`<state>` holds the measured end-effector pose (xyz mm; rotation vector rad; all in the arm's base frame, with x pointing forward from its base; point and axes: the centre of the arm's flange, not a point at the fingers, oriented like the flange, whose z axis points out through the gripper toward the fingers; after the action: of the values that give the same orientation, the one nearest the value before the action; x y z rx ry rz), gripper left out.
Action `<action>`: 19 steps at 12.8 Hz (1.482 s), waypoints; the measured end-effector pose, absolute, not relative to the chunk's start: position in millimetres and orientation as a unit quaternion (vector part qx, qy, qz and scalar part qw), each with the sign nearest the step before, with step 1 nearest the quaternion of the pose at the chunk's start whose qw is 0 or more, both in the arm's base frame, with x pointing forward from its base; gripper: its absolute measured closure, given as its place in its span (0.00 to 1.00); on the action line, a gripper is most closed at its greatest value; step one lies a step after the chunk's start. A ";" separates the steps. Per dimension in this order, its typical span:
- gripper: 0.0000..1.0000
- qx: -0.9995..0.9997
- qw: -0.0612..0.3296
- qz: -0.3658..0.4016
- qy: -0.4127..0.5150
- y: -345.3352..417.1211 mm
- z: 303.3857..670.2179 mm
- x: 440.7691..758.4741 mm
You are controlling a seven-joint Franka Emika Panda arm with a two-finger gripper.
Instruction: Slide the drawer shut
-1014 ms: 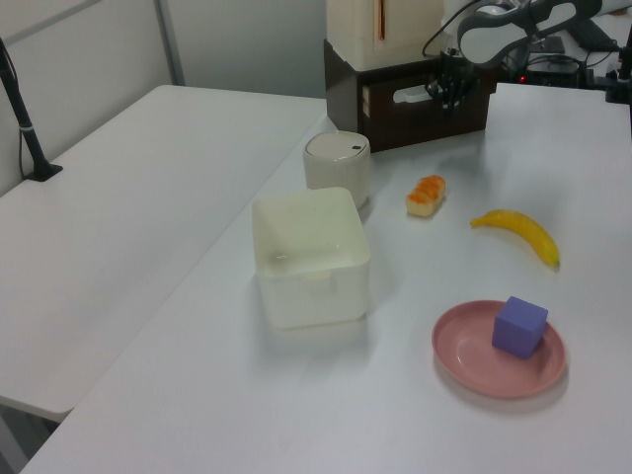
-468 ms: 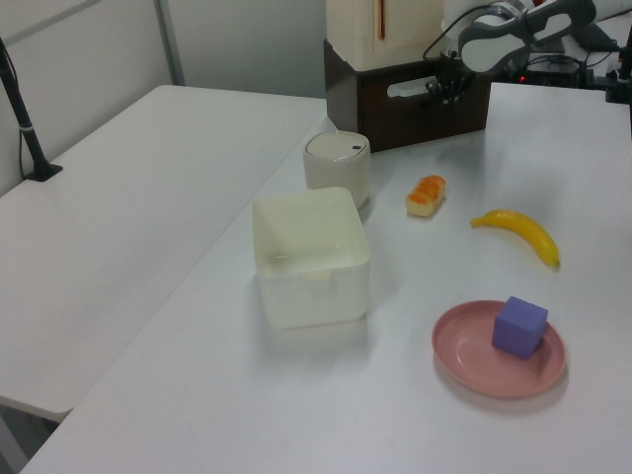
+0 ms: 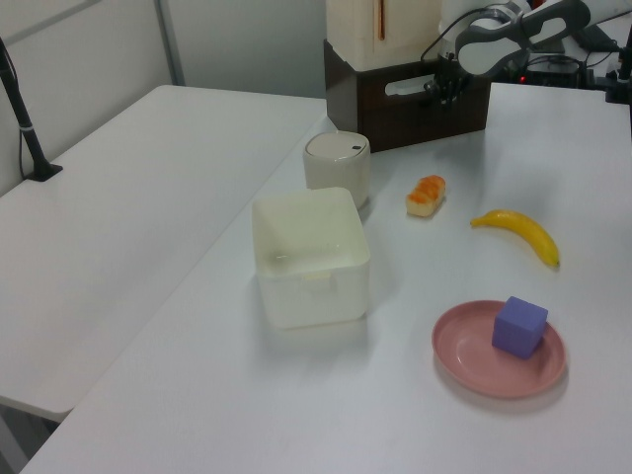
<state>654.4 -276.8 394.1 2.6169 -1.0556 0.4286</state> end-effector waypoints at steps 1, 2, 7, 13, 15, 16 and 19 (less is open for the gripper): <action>0.99 0.913 0.144 0.146 -0.353 -275.2 393.8 654.7; 0.99 0.917 0.145 0.146 -0.341 -272.0 394.8 655.7; 0.99 0.957 0.127 0.111 -0.236 -191.7 427.7 666.4; 0.96 0.992 0.064 0.052 -0.099 -79.2 495.8 645.1; 0.90 0.996 0.048 0.047 -0.051 -58.6 525.5 625.1; 0.86 0.998 0.043 0.043 -0.033 -47.1 540.1 613.1; 0.76 0.999 0.038 0.019 -0.007 -12.6 563.6 588.5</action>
<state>588.5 -12.6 563.6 3.0646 -0.0202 0.0572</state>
